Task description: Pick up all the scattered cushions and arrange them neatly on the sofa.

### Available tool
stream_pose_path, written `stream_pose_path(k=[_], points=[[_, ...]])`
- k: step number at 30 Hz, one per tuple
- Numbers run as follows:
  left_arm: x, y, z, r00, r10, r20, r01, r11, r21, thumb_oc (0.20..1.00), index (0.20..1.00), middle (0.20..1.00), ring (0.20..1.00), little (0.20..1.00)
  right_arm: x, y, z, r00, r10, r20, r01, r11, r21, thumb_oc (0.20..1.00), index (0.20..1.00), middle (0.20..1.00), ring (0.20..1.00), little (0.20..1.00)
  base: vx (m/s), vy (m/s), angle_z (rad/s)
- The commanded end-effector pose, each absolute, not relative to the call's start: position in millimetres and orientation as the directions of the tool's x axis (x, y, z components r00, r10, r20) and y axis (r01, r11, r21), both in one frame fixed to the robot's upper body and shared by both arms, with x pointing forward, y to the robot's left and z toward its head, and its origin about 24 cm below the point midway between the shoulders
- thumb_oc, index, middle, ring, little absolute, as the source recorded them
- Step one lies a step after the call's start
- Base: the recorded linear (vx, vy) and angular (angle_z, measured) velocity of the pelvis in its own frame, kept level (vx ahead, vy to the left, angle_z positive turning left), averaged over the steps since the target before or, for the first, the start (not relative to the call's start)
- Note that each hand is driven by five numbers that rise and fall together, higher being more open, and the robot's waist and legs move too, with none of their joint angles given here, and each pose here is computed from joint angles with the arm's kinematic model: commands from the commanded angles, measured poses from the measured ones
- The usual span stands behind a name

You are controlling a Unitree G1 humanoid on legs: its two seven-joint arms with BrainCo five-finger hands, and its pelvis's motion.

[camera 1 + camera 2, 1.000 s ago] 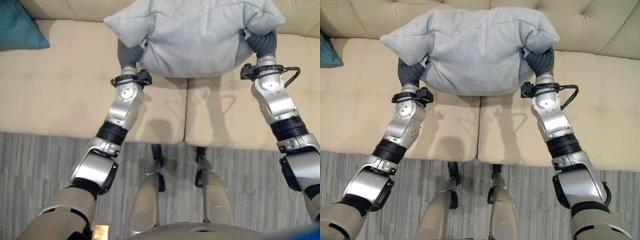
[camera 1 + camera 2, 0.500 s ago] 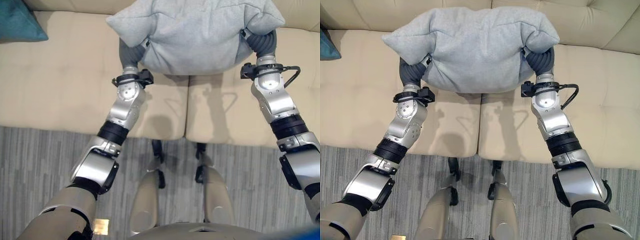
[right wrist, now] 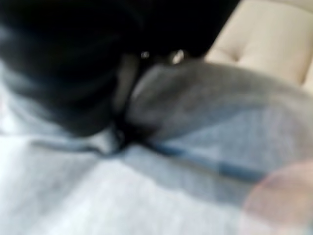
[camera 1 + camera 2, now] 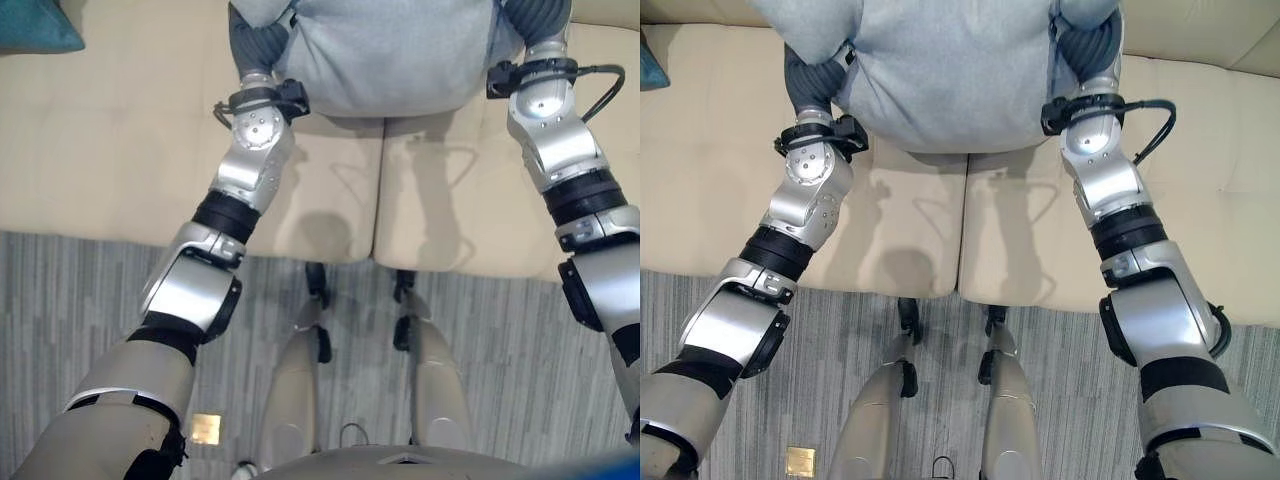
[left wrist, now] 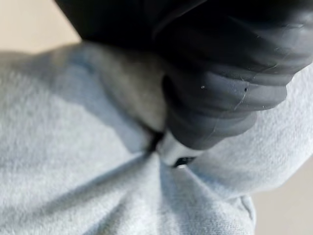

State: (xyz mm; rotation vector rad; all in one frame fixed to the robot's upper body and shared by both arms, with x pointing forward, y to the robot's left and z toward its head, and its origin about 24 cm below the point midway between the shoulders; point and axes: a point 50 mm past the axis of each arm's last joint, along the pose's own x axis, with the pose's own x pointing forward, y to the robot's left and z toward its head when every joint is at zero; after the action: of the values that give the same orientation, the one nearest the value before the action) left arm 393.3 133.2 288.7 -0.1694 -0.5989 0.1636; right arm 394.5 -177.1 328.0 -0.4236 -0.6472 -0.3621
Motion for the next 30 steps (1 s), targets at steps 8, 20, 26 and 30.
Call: stream_pose_path(k=[8, 20, 26, 30], points=[[385.0, 112.4, 367.2, 0.697, 0.069, 0.713, -0.091, 0.996, -0.008, 1.000, 1.000, 1.000, 1.000, 1.000, 387.6, -119.7, 391.7, 0.669, -0.009, 0.743, 0.442, 0.809, -0.388, 1.000, 1.000, 1.000, 1.000, 1.000, 0.00, 0.000, 0.00], [393.3, 158.9, 390.7, 0.626, 0.345, 0.700, -0.577, 0.808, 0.118, 1.000, 1.000, 1.000, 1.000, 1.000, 385.4, -165.5, 409.9, 0.564, -0.225, 0.795, 0.731, 0.584, -0.354, 1.000, 1.000, 1.000, 1.000, 1.000, 0.01, 0.007, 0.00], [390.4, 184.3, 398.6, 0.590, 0.409, 0.696, -0.653, 0.748, 0.115, 1.000, 1.000, 1.000, 1.000, 1.000, 385.1, -182.5, 418.2, 0.555, -0.287, 0.781, 0.784, 0.495, -0.375, 1.000, 1.000, 1.000, 1.000, 1.000, 0.01, -0.003, -0.03], [386.6, 214.0, 397.8, 0.544, 0.432, 0.719, -0.761, 0.614, 0.207, 1.000, 1.000, 1.000, 1.000, 1.000, 380.4, -202.4, 424.9, 0.534, -0.300, 0.791, 0.822, 0.405, -0.401, 1.000, 1.000, 1.000, 1.000, 1.000, 0.00, 0.000, 0.00]])
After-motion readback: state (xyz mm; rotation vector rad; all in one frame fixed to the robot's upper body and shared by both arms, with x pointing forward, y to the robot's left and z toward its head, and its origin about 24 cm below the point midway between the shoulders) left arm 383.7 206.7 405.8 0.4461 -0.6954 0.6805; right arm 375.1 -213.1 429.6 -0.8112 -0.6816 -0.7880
